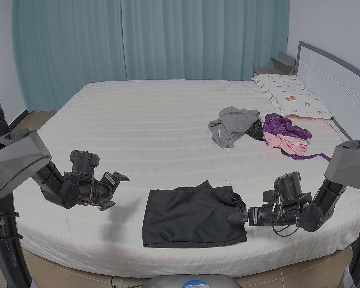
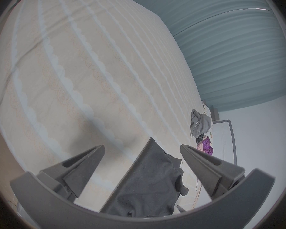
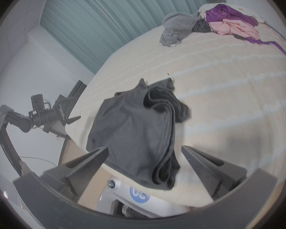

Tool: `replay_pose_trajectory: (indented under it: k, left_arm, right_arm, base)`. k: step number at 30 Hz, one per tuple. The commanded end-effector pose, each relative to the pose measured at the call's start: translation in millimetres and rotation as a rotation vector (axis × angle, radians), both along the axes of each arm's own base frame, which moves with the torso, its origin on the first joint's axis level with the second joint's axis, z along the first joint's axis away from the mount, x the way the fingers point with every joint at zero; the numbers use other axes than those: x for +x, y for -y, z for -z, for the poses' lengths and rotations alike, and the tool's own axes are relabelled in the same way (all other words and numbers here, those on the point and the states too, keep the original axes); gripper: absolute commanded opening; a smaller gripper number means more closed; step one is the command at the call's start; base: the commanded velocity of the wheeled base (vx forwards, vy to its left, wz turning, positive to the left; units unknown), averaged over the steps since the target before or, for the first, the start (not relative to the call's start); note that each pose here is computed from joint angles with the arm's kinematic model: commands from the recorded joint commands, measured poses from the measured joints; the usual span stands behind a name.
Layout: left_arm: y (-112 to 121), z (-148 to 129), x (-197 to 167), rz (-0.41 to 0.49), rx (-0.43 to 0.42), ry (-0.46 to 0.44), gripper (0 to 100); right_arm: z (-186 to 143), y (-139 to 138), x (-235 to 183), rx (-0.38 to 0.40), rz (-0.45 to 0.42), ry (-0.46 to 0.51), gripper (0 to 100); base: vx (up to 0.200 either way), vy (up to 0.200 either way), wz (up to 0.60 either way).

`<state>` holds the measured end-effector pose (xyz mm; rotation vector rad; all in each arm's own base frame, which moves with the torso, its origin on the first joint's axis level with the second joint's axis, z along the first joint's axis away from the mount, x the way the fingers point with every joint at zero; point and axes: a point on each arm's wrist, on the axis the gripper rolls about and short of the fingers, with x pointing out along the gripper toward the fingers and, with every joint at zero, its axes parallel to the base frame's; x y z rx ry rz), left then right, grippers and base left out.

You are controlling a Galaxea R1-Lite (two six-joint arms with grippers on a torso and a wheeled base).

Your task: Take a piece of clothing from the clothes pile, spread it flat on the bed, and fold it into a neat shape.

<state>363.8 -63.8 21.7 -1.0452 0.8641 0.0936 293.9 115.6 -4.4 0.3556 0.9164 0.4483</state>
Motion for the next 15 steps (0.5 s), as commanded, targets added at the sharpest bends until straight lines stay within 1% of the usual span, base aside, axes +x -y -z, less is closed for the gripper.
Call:
replay_pose_trajectory:
  k: [1, 3, 5, 8, 10, 15]
  left_arm:
    - [0, 0, 0, -0.002, 0.001, 0.001, 100]
    - [0, 0, 0, -0.003, 0.002, 0.001, 100]
    - [0, 0, 0, -0.004, 0.004, 0.002, 100]
    - [0, 0, 0, -0.005, 0.004, 0.002, 100]
    - [0, 1, 0, -0.004, 0.004, 0.0, 100]
    - [1, 0, 1, -0.003, 0.005, 0.002, 100]
  right_arm:
    - [-4, -5, 18, 0.029, 0.02, 0.038, 100]
    - [-4, -8, 24, 0.041, 0.025, 0.043, 100]
    - [3, -15, 34, 0.055, 0.039, 0.033, 100]
    - [8, -18, 39, 0.055, 0.04, 0.032, 100]
    - [19, -26, 56, 0.025, 0.079, 0.065, 100]
    - [21, -29, 65, 0.02, 0.085, 0.073, 100]
  base:
    - [0.0, 0.0, 0.0]
    - [0.0, 0.0, 0.0]
    - [0.0, 0.0, 0.0]
    - [0.0, 0.0, 0.0]
    - [0.0, 0.0, 0.0]
    - [0.0, 0.0, 0.0]
